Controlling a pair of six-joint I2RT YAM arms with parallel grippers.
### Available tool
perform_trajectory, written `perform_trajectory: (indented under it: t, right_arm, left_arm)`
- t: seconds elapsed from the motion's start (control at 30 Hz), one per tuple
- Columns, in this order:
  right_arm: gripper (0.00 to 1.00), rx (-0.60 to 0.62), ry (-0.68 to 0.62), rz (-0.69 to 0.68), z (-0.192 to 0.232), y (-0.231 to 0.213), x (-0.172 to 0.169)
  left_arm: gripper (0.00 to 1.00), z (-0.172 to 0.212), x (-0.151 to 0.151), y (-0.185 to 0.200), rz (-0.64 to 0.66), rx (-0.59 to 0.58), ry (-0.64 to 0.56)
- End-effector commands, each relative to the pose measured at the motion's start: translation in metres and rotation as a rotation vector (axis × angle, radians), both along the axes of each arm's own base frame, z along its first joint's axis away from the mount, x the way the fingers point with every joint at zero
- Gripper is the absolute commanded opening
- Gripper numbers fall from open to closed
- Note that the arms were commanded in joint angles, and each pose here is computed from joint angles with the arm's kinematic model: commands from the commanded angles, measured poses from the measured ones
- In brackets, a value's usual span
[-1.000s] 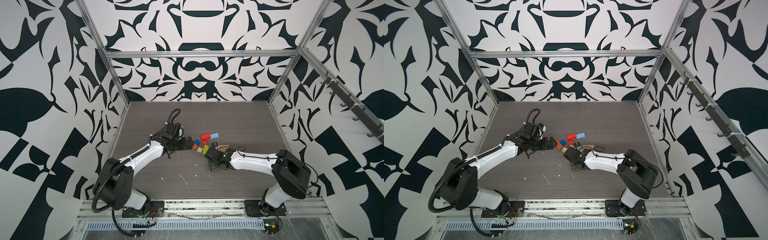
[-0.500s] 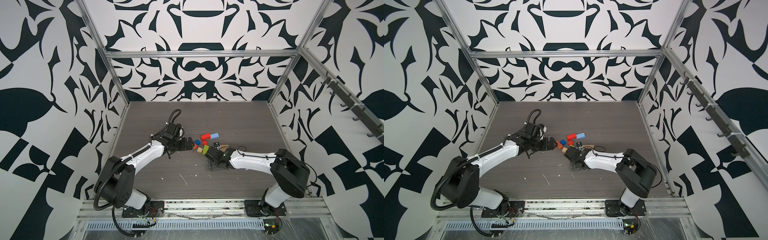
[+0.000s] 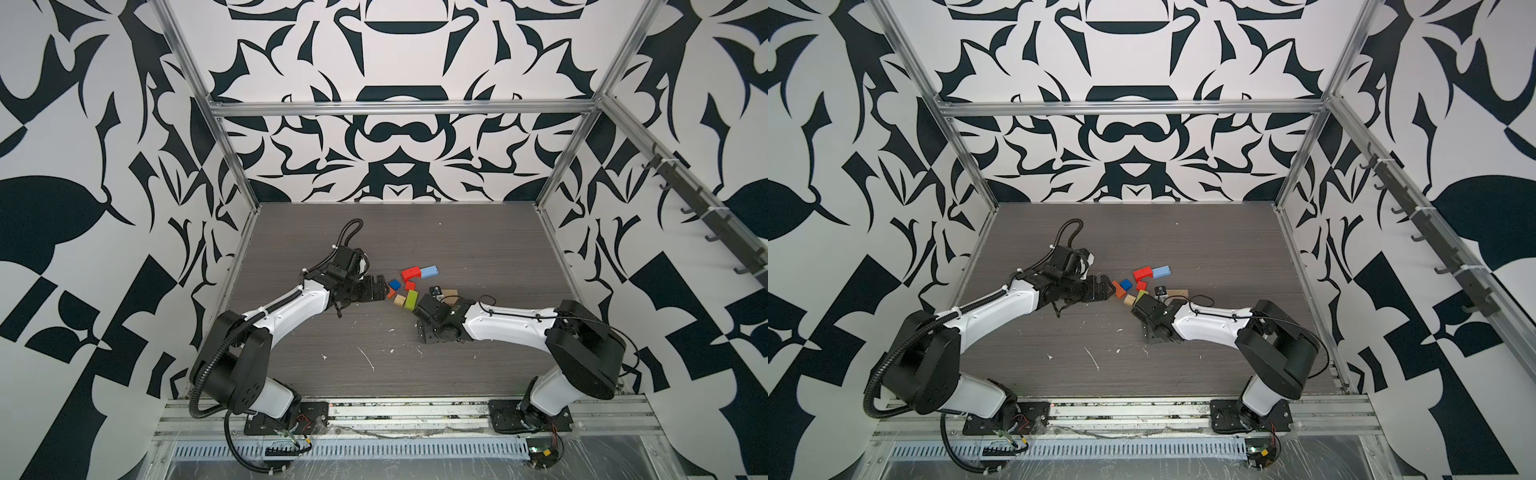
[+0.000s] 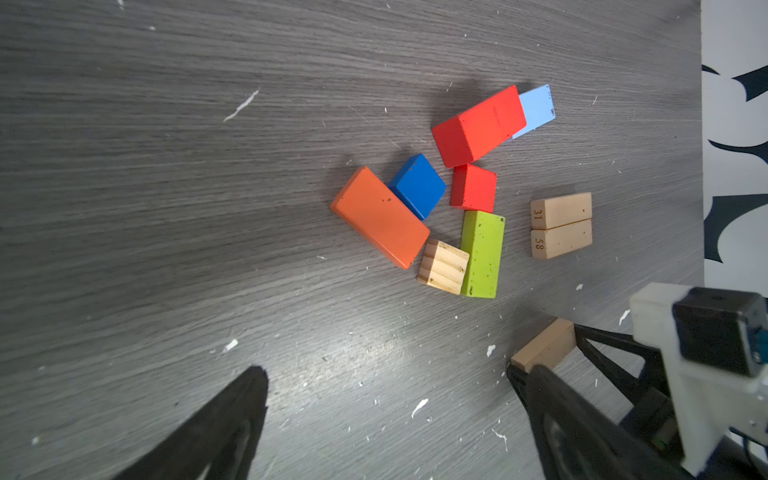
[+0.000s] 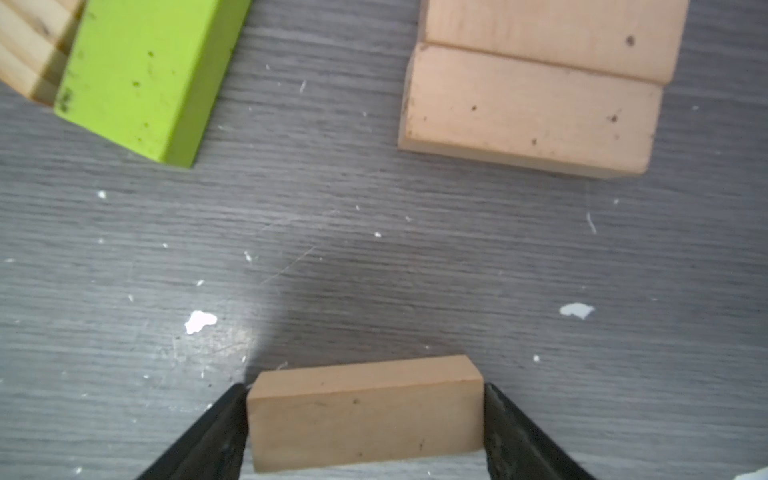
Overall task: Build the wood block tower
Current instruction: 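Carry the bar marked 29 with the right gripper toward the two plain bars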
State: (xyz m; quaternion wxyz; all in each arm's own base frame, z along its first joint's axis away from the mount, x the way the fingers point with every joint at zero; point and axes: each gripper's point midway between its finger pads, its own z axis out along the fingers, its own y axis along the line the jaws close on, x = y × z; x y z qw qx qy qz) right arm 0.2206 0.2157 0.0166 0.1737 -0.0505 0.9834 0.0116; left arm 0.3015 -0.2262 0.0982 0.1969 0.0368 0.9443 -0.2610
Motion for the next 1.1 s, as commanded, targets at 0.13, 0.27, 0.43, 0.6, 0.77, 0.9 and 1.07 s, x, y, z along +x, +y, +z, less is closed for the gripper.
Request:
perform_trajectory:
  t: [0.13,0.27,0.43,0.6,0.77,0.9,1.07]
  right_arm:
    - [0.78,-0.047,0.051,-0.048,-0.016,-0.017,-0.01]
    - [0.74,-0.052,0.041,-0.083,-0.014,-0.024,-0.005]
    - [0.68,-0.03,0.018,-0.146,-0.005,-0.036,0.009]
    - [0.67,-0.004,0.022,-0.17,-0.003,-0.043,0.022]
    - [0.67,0.006,0.036,-0.183,-0.006,-0.048,0.033]
    - [0.67,-0.028,0.032,-0.177,-0.007,-0.05,0.041]
    - [0.68,-0.03,0.035,-0.188,-0.011,-0.049,0.049]
  left_arm:
    - [1.0,0.007,0.004,-0.003,-0.001,-0.013,-0.005]
    - [1.0,0.006,0.004,0.0,0.0,0.006,-0.008]
    - [1.0,0.008,0.003,0.002,0.0,0.01,-0.014]
    - [1.0,0.006,0.002,0.003,0.002,0.014,-0.014]
    - [1.0,0.007,0.002,0.004,0.004,0.017,-0.02]
    - [1.0,0.006,0.002,0.006,0.004,0.026,-0.021]
    - [1.0,0.007,0.002,0.005,0.001,0.024,-0.021]
